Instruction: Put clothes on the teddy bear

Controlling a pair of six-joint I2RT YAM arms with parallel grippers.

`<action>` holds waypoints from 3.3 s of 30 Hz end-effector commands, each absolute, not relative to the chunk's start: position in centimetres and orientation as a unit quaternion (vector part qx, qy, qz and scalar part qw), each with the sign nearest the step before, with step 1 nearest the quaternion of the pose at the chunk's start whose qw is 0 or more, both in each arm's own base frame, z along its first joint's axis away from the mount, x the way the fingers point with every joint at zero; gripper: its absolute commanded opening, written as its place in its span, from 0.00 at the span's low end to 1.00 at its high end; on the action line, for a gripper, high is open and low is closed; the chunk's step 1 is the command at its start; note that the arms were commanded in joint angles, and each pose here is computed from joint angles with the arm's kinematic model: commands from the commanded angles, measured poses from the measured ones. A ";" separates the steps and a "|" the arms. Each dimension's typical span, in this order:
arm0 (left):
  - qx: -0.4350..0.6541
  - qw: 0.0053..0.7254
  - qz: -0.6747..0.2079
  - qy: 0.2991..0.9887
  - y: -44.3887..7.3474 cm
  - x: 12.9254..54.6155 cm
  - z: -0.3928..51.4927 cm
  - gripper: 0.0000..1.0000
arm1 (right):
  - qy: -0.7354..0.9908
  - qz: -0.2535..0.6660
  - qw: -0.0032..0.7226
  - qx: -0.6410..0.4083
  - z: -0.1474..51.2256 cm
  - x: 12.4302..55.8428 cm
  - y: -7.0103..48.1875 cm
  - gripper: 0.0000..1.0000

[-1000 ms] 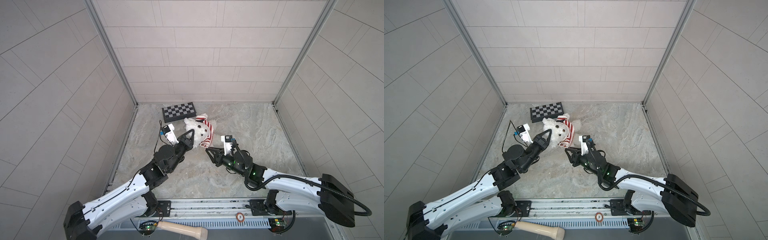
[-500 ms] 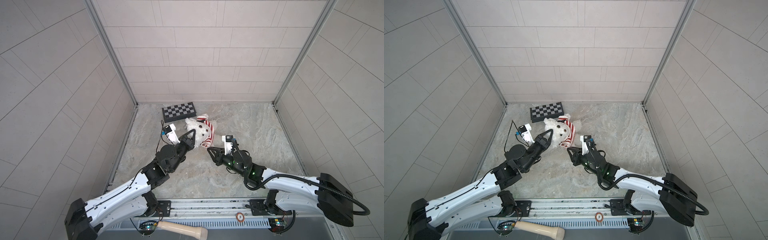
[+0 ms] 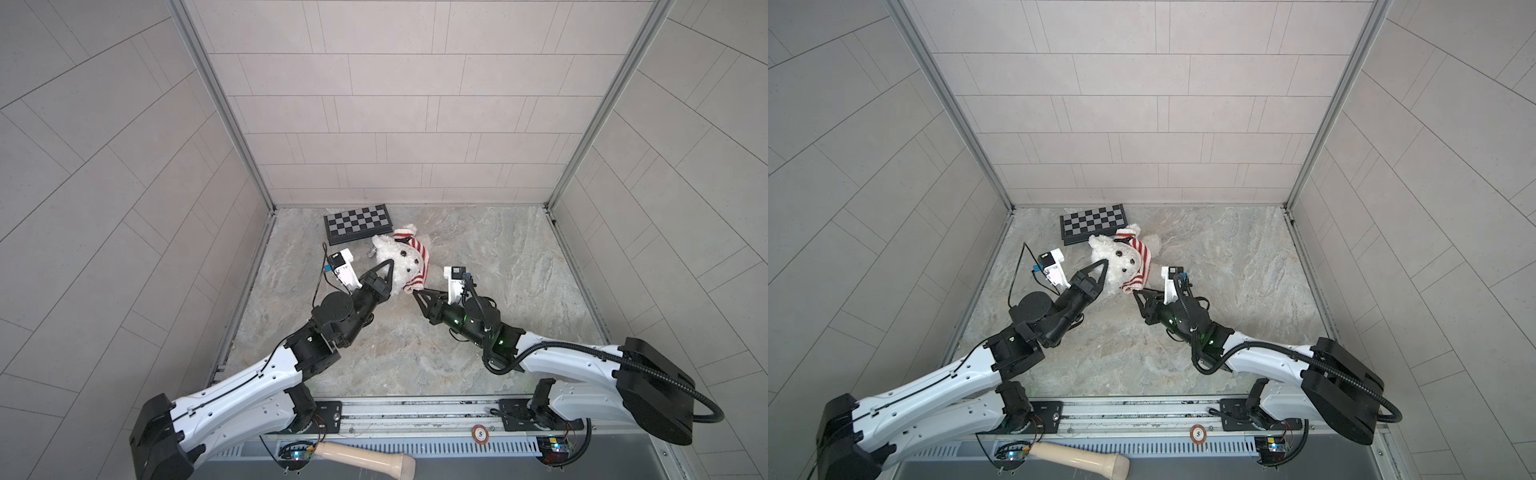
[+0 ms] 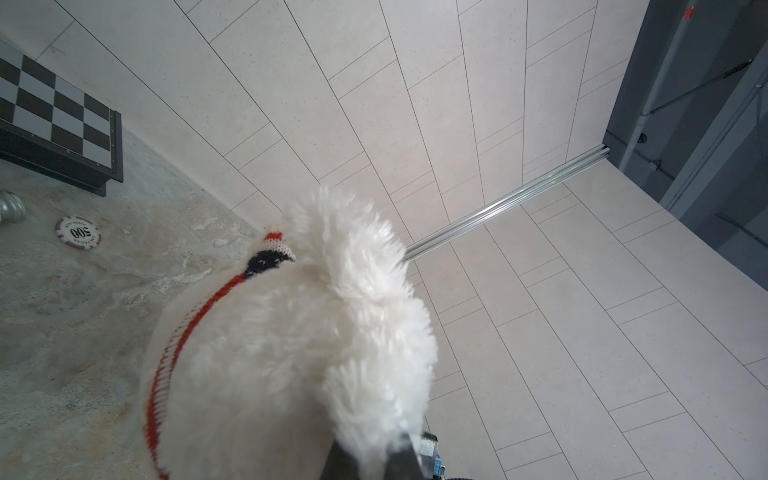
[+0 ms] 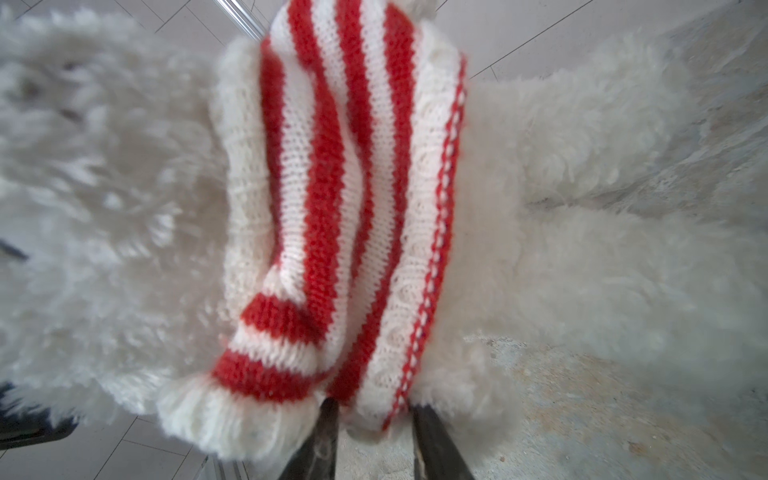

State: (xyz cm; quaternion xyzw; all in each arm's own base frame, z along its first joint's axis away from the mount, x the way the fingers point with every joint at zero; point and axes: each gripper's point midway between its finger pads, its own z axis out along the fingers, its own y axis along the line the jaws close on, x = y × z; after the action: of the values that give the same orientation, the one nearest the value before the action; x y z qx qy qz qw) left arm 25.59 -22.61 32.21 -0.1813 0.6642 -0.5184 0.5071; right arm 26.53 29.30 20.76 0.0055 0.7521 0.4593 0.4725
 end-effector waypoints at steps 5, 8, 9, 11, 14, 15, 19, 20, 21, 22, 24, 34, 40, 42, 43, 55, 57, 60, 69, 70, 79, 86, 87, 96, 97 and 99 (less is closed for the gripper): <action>-0.184 0.508 -0.546 0.640 -22.6 25.1 33.4 0.00 | 0.733 0.475 0.486 0.025 22.3 27.2 28.9 0.17; -0.189 0.511 -0.543 0.639 -22.2 25.0 33.3 0.00 | 0.736 0.473 0.483 0.024 21.8 27.0 28.7 0.11; -0.189 0.513 -0.541 0.639 -22.1 25.0 33.3 0.00 | 0.739 0.471 0.482 0.022 21.6 26.9 28.6 0.09; -0.188 0.518 -0.537 0.638 -21.9 24.9 33.7 0.00 | 0.747 0.461 0.479 0.016 20.7 26.6 28.4 0.06; -0.181 0.522 -0.531 0.642 -21.6 24.7 34.2 0.00 | 0.762 0.448 0.468 0.004 19.2 25.9 28.1 0.00; -0.181 0.523 -0.530 0.643 -21.5 24.7 34.3 0.00 | 0.767 0.443 0.463 -0.001 18.6 25.6 28.1 0.00; -0.182 0.524 -0.536 0.636 -21.0 24.5 35.1 0.00 | 0.781 0.431 0.452 -0.017 17.0 24.5 28.1 0.00; -0.184 0.525 -0.537 0.634 -20.8 24.4 35.3 0.00 | 0.783 0.429 0.450 -0.024 16.8 24.2 28.2 0.00; -0.186 0.527 -0.538 0.631 -20.7 24.4 35.4 0.00 | 0.787 0.425 0.446 -0.030 16.5 23.9 28.4 0.00; -0.187 0.528 -0.540 0.629 -20.6 24.4 35.5 0.00 | 0.790 0.422 0.444 -0.040 16.2 23.5 28.7 0.00; -0.190 0.528 -0.547 0.621 -20.5 24.3 35.9 0.00 | 0.793 0.418 0.439 -0.060 16.0 22.7 29.3 0.00; -0.201 0.530 -0.575 0.590 -19.6 23.7 37.0 0.00 | 0.832 0.363 0.415 -0.064 11.9 21.5 28.1 0.00; -0.192 0.520 -0.582 0.595 -19.7 23.3 37.0 0.00 | 0.836 0.345 0.424 -0.051 11.0 21.8 27.0 0.00; -0.176 0.512 -0.577 0.612 -19.9 23.1 36.7 0.00 | 0.833 0.348 0.428 -0.044 11.2 21.8 26.8 0.00; -0.172 0.509 -0.571 0.620 -19.9 23.1 36.4 0.00 | 0.831 0.349 0.430 -0.043 11.3 21.8 26.7 0.00; -0.097 0.506 -0.495 0.700 -17.5 23.0 35.0 0.00 | 0.835 0.344 0.428 -0.015 11.1 21.2 24.6 0.00; -0.092 0.509 -0.489 0.702 -17.2 23.3 35.1 0.00 | 0.837 0.341 0.429 -0.014 11.1 21.1 24.3 0.00; -0.092 0.507 -0.483 0.708 -16.8 23.8 34.9 0.00 | 0.839 0.334 0.429 -0.011 10.8 21.1 24.0 0.00; -0.094 0.507 -0.469 0.717 -15.7 24.3 34.8 0.00 | 0.842 0.328 0.428 -0.009 10.6 20.8 23.3 0.00; -0.091 0.505 -0.467 0.720 -15.7 24.3 34.7 0.00 | 0.841 0.328 0.430 -0.010 10.7 20.8 23.3 0.00; -0.092 0.522 -0.445 0.722 -14.1 24.3 35.2 0.00 | 0.847 0.316 0.427 -0.018 10.5 20.7 23.0 0.00; -0.067 0.503 -0.462 0.727 -15.2 24.2 35.3 0.00 | 0.847 0.308 0.432 -0.039 11.3 20.7 23.3 0.00; -0.062 0.502 -0.464 0.727 -15.3 24.1 35.4 0.00 | 0.847 0.306 0.432 -0.041 11.4 20.7 23.4 0.00; 0.070 0.440 -0.514 0.733 -19.6 22.2 37.1 0.00 | 0.847 0.275 0.449 -0.082 12.8 20.8 24.2 0.00; 0.073 0.438 -0.511 0.736 -19.6 22.0 37.1 0.00 | 0.845 0.273 0.453 -0.083 13.2 20.9 24.3 0.00; 0.079 0.436 -0.504 0.742 -19.5 21.8 37.3 0.00 | 0.842 0.271 0.459 -0.082 13.5 21.1 24.3 0.00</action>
State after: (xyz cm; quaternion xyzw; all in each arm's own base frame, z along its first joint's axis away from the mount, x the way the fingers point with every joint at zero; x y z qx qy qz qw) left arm 22.86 -19.55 32.81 0.0273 0.7800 -0.4899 0.3883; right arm 20.78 25.51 14.77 -0.0735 0.8262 0.3233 0.4555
